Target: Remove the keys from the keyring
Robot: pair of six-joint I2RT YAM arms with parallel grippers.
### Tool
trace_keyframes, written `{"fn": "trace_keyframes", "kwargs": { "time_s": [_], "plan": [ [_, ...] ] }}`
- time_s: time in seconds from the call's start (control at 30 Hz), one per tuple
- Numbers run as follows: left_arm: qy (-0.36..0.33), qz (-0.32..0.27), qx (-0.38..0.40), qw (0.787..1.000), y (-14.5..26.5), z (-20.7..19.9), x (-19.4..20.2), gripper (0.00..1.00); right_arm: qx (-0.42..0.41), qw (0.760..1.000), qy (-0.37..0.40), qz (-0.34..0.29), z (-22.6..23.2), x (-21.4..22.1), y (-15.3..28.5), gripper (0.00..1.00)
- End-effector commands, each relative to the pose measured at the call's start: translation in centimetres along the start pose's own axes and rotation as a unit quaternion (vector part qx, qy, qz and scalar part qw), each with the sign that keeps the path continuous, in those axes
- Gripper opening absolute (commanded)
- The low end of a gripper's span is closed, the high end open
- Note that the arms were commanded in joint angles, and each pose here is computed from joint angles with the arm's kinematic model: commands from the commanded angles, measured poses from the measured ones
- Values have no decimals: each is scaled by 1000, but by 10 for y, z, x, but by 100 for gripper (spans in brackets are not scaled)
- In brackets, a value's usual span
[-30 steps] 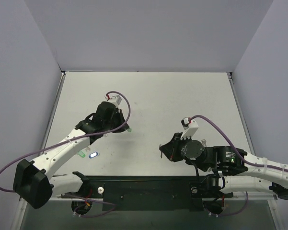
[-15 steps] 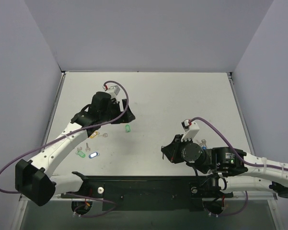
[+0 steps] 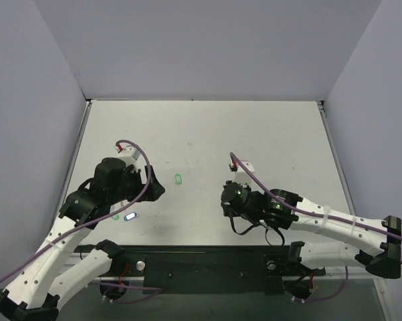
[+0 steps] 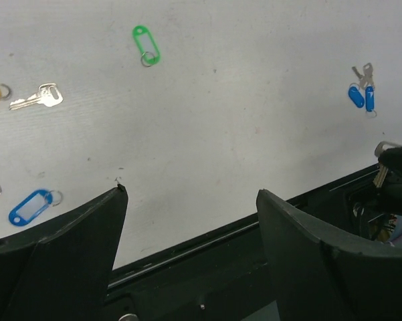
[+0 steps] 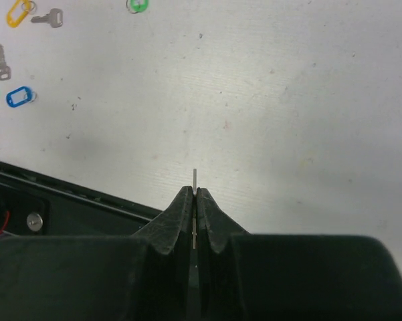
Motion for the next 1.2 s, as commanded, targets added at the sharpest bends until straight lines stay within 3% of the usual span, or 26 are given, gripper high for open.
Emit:
{"fn": "trace_keyframes", "kwargs": {
  "time_s": [0.0, 0.23, 0.47, 0.9, 0.97, 1.0, 1.03, 1.07, 1.13, 1.17],
  "plan": [
    [4, -6, -42, 999, 22, 16, 13, 89, 25, 999, 34, 23, 1, -15, -13, 0],
    [18, -59, -23, 998, 32, 15, 12, 90, 57, 996, 41, 61, 5, -31, -53, 0],
    [18, -25, -25, 999, 25, 16, 19, 90, 48, 992, 55, 105, 31, -43, -90, 0],
    [16, -29, -15, 999, 26, 14, 19, 91, 59, 991, 48, 106, 50, -81, -110, 0],
    [16, -28, -15, 999, 26, 14, 20, 91, 59, 991, 46, 107, 50, -83, -111, 20],
    [16, -28, -15, 999, 26, 14, 20, 91, 64, 991, 45, 106, 48, -85, -111, 39],
    [16, -28, -16, 999, 25, 14, 20, 91, 67, 991, 44, 104, 46, -87, -109, 49],
    [16, -28, -15, 999, 26, 14, 20, 91, 72, 992, 41, 99, 44, -89, -109, 65],
    [16, -27, -16, 999, 25, 14, 20, 91, 78, 992, 41, 94, 39, -91, -107, 77],
    [16, -27, -16, 999, 25, 14, 20, 91, 77, 992, 39, 88, 39, -93, -103, 78]
  ]
}}
Point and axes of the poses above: each gripper's point midway between its finger pads, its own y axis back along the fingers, its own z axis along the line the jaws close on, x = y × z, the point moved 3 cm from there along y, back along the fingers, and after that the axes turned 7 degrees about -y, right-handed, at the moved point
